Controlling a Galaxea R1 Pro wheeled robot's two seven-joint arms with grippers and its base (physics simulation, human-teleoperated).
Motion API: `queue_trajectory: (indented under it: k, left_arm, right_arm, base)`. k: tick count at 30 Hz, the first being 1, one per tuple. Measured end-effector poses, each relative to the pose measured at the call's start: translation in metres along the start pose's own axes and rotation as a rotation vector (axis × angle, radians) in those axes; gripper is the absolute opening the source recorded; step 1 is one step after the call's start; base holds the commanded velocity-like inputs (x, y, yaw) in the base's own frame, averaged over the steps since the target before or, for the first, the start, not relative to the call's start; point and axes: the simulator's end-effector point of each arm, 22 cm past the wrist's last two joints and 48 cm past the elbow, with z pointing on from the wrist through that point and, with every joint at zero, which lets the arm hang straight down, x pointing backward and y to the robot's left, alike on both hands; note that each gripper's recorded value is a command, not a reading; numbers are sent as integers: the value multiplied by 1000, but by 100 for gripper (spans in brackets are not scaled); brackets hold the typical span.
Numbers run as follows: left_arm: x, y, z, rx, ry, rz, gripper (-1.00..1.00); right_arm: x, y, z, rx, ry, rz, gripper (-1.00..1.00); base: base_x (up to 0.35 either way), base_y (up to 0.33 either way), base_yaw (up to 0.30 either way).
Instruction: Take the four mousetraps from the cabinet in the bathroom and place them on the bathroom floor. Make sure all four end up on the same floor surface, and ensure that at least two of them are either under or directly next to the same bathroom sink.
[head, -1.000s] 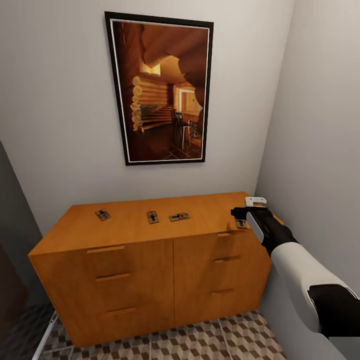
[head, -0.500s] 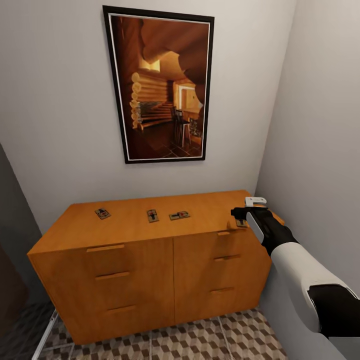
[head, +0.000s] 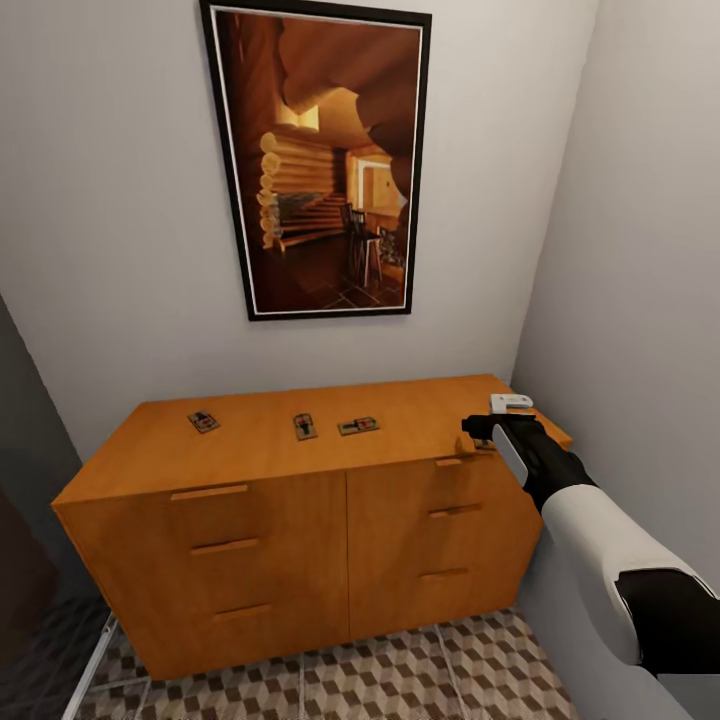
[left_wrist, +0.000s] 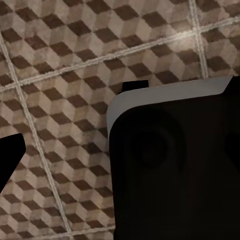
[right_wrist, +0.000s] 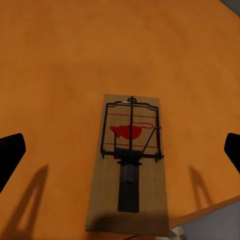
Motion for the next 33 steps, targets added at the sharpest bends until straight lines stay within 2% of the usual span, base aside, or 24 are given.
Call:
queue_trajectory:
  k: [33]
  left_arm:
    - [8,-1,-1,3,20,2,100]
  right_arm:
    - [12,0,10,1,19,-3,100]
  base:
    - [0,0,0]
